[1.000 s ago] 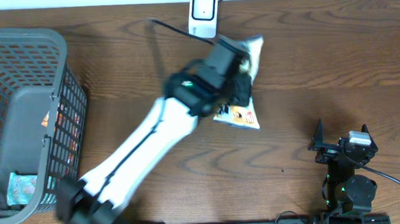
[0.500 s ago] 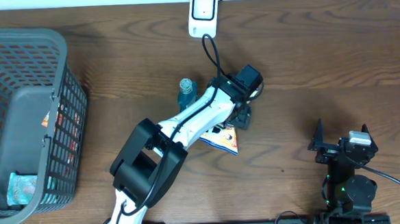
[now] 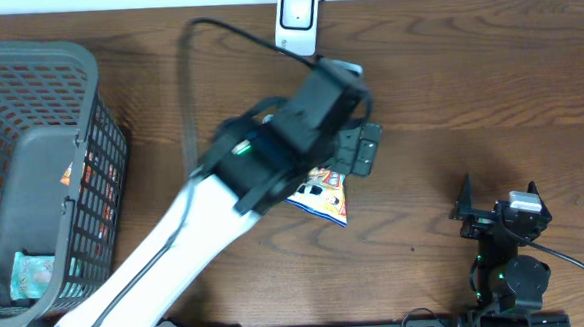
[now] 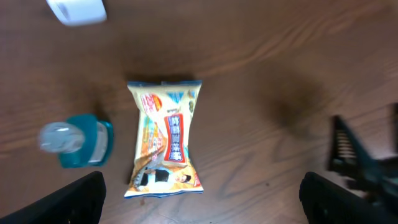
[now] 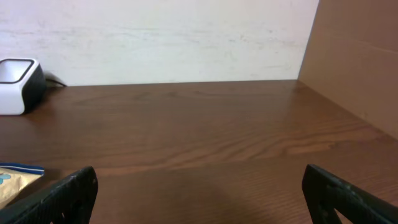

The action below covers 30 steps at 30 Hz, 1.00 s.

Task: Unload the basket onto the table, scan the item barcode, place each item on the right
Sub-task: 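Carry the yellow snack bag past the scanner and place it on the table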

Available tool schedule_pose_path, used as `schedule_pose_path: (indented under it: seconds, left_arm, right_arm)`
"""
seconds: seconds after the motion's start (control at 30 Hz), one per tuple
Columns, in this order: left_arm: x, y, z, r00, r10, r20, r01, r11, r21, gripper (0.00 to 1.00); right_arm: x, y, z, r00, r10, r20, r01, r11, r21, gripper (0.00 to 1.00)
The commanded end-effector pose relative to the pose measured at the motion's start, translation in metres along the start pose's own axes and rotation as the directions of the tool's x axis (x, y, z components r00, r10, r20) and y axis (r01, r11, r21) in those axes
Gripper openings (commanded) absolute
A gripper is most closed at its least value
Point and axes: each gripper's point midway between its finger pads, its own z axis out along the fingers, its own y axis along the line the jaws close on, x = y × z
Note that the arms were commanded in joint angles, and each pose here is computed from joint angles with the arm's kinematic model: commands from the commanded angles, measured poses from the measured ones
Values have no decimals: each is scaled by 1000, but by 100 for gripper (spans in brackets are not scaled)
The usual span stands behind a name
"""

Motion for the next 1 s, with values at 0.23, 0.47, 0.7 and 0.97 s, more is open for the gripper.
schedule_pose_path:
  seconds: [0.23,0.47,0.7,0.97]
  left_arm:
    - [-8,56,-103,973,13,232,35,979,-203,98]
    - [-22,142,-192,866,-49,497,292,858,-423,98]
    - [13,251,-296,669,-124,733,683,491,-541,98]
    - [77,330,-294,450,-400,798,891,136,-434,98]
  right_arm:
    - [1,-1,0,1000,-8,-1,8,1000,5,99]
    - [1,-1,0,1000,-8,-1,8,1000,5,99]
    - [1,-1,0,1000,-8,-1,8,1000,6,99]
    - [1,-1,0,1000,-8,-1,8,1000,6,99]
